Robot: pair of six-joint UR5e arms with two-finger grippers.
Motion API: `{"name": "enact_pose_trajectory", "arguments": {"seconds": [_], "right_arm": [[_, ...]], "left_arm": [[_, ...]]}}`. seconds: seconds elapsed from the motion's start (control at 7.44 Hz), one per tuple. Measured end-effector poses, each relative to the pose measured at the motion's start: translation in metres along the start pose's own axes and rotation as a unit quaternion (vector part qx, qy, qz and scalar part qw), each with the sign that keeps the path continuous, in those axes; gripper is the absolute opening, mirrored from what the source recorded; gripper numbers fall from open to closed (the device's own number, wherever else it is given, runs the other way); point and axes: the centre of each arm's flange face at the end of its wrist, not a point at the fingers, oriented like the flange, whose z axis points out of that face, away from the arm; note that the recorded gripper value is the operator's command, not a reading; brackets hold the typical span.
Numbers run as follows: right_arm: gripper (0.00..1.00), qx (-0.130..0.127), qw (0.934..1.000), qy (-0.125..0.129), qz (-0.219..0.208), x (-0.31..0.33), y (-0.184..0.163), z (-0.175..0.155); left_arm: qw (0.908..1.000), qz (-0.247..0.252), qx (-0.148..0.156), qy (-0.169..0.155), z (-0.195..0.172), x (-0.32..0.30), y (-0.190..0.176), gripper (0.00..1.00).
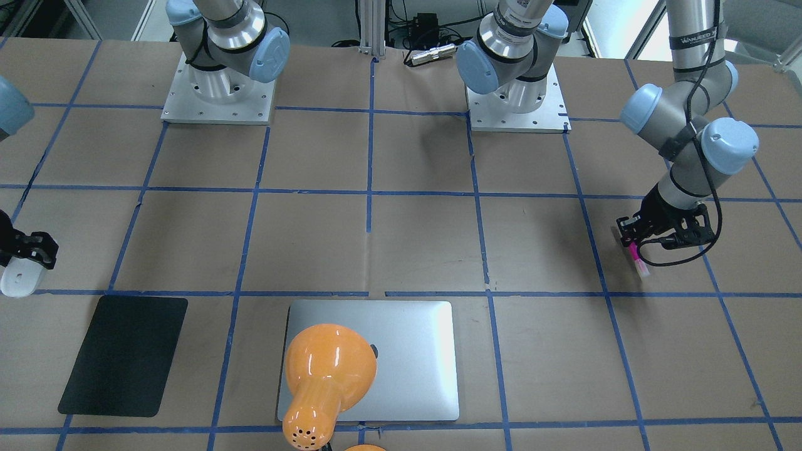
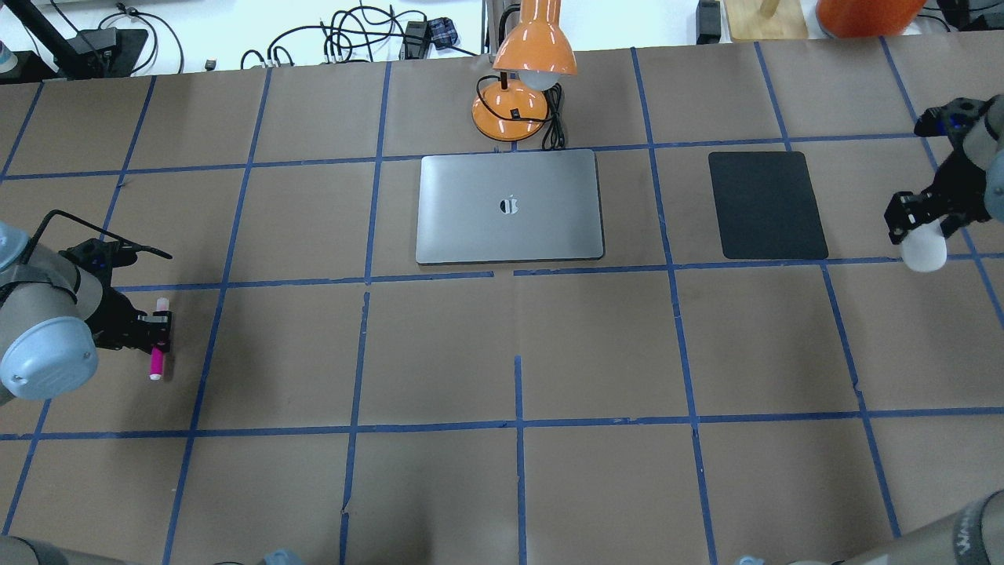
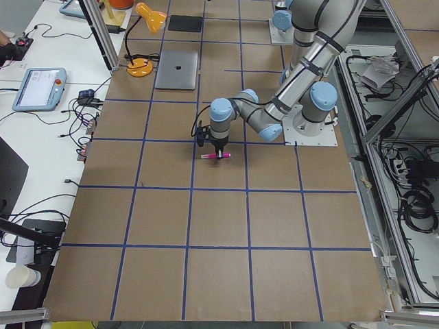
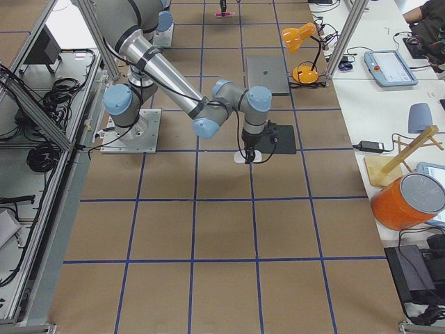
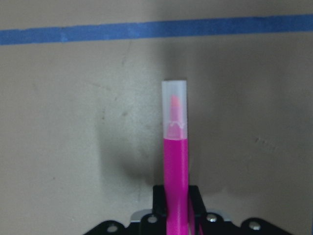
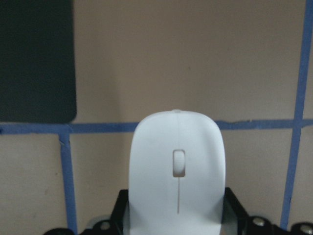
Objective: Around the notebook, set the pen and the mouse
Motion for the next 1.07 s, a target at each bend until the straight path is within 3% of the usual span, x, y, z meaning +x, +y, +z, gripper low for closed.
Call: {"name": "enact_pose_trajectory", "arguments": {"seconds": [0.27,0.4,0.67,0.81,1.07], "right_arm": [[0.18,0.010,0.9999,0.002,-0.013,-0.072,-0.068,-0.019],[0.17,0.004,0.9998,-0.005,-0.019,-0.106,-0.100,-0.003],[0.16,-0.015,0.9992,-0.011,-0.035,-0.142,-0.127,0.036],[0.28,-0.019,0.9987,-0.012,-0.045,-0.144,-0.130,0.045],[1.00,-0.030,0.9985,-0.017,-0.042,-0.147,-0.130,0.061]], "left_arm": [[0.9949,-0.101,0.001,0.003,-0.016,0.065,0.000,0.00],[0.9887,-0.150,0.006,0.005,-0.022,0.107,0.000,0.00],[0.9710,-0.238,0.018,0.011,-0.037,0.199,-0.001,0.00],[0.9591,-0.282,0.016,0.013,-0.042,0.248,0.010,0.00],[0.9238,-0.382,0.012,0.023,-0.046,0.338,0.050,0.00]]}}
